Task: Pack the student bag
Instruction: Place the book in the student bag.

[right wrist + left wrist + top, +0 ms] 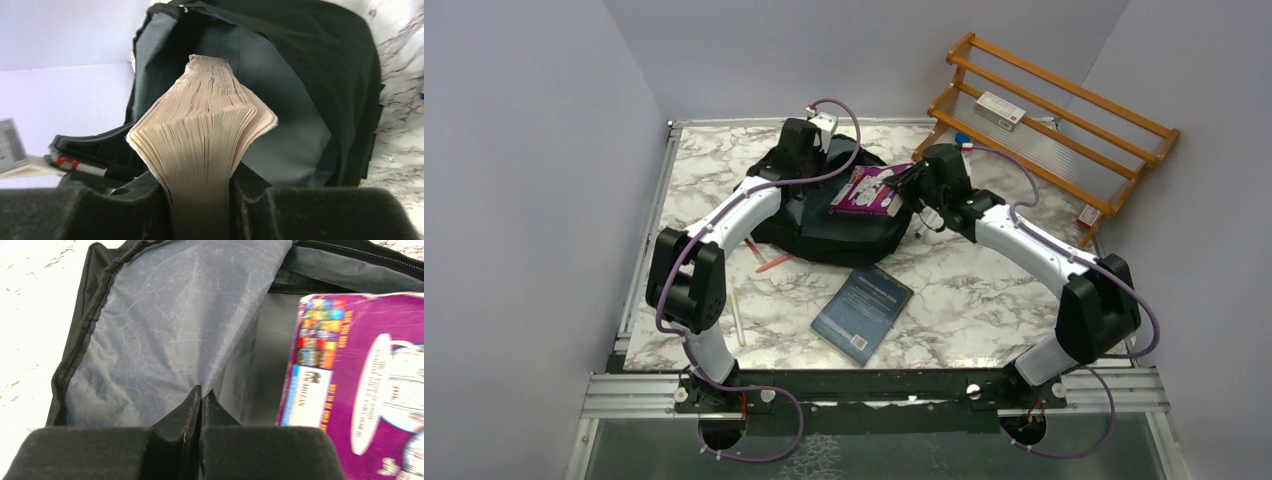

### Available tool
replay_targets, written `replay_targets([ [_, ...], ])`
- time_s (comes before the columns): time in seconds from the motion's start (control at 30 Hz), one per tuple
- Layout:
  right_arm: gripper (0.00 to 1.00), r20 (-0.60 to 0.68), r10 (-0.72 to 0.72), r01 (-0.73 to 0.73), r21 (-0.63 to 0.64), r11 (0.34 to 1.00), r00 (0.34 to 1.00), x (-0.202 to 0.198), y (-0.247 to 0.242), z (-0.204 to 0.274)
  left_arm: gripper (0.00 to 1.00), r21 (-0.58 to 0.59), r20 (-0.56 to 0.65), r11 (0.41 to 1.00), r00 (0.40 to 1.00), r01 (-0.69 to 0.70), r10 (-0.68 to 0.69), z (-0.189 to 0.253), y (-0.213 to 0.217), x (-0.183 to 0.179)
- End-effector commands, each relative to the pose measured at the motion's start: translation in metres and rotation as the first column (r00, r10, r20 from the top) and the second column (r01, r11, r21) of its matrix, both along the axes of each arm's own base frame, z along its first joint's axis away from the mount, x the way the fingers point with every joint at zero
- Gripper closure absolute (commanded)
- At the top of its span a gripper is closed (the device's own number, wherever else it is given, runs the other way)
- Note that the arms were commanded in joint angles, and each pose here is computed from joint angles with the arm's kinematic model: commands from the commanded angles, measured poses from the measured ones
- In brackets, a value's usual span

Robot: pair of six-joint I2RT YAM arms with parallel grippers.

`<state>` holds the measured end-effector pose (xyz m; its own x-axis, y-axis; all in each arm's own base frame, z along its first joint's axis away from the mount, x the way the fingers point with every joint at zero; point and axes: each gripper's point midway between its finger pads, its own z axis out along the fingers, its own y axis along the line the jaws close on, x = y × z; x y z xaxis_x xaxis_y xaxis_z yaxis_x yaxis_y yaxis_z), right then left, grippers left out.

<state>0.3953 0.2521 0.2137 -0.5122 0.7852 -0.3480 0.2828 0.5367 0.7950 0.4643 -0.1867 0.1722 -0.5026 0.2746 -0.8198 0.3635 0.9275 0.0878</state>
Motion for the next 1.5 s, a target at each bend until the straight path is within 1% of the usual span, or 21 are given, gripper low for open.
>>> replay_targets([
  [0.0,0.99,0.096,0.081,-0.099,0.198,0.975,0.992,0.024,0.045,0.035,1.00,-0.085,0.062,0.996,0.998,0.026,-0.021,0.023,-0.010,0.011],
  [0.13,0.99,0.073,0.150,-0.165,0.294,0.941,0.986,0.035,0.075,0.018,1.00,-0.095,0.059,0.995,0.998,0.027,-0.022,0.023,-0.009,0.011],
  [0.2,0.99,0.087,0.173,-0.191,0.312,0.931,0.981,0.041,0.087,0.011,1.00,-0.102,0.058,0.994,0.998,0.031,-0.025,0.024,-0.009,0.011],
  [0.27,1.00,0.097,0.168,-0.191,0.316,0.929,0.981,0.047,0.096,0.003,1.00,-0.103,0.058,0.994,0.998,0.030,-0.024,0.024,-0.008,0.011],
  [0.4,0.99,0.119,0.148,-0.183,0.380,0.907,0.982,0.054,0.110,-0.011,1.00,-0.105,0.056,0.994,0.998,0.025,-0.019,0.024,-0.006,0.013],
  [0.57,0.99,0.166,0.165,-0.216,0.365,0.906,0.972,0.065,0.131,-0.026,1.00,-0.120,0.045,0.992,0.998,0.050,-0.044,0.022,-0.010,0.011],
  [0.73,0.99,0.171,0.172,-0.226,0.380,0.897,0.970,0.077,0.150,-0.046,1.00,-0.131,0.049,0.990,0.998,0.055,-0.049,0.025,-0.010,0.011],
  [0.83,0.99,0.193,0.144,-0.206,0.356,0.911,0.971,0.086,0.155,-0.056,1.00,-0.142,0.047,0.988,0.997,0.064,-0.058,0.026,-0.011,0.011],
  [0.9,0.99,0.239,0.093,-0.168,0.315,0.934,0.967,0.093,0.155,-0.058,1.00,-0.149,0.043,0.986,0.997,0.074,-0.068,0.025,-0.012,0.010],
  [0.97,0.99,0.271,0.083,-0.160,0.276,0.948,0.959,0.099,0.159,-0.061,1.00,-0.158,0.043,0.984,0.996,0.086,-0.080,0.026,-0.014,0.009],
  [1.2,0.99,0.282,0.097,-0.191,0.329,0.925,0.955,0.109,0.182,-0.075,1.00,-0.185,0.063,0.976,0.992,0.119,-0.109,0.034,-0.016,0.007],
  [1.3,0.99,0.275,0.094,-0.186,0.328,0.926,0.957,0.113,0.191,-0.082,1.00,-0.215,0.052,0.970,0.993,0.117,-0.108,0.034,-0.019,0.006],
  [1.47,0.99,0.251,0.098,-0.179,0.322,0.930,0.963,0.122,0.205,-0.098,1.00,-0.233,0.046,0.963,0.991,0.135,-0.128,0.034,-0.024,0.005],
])
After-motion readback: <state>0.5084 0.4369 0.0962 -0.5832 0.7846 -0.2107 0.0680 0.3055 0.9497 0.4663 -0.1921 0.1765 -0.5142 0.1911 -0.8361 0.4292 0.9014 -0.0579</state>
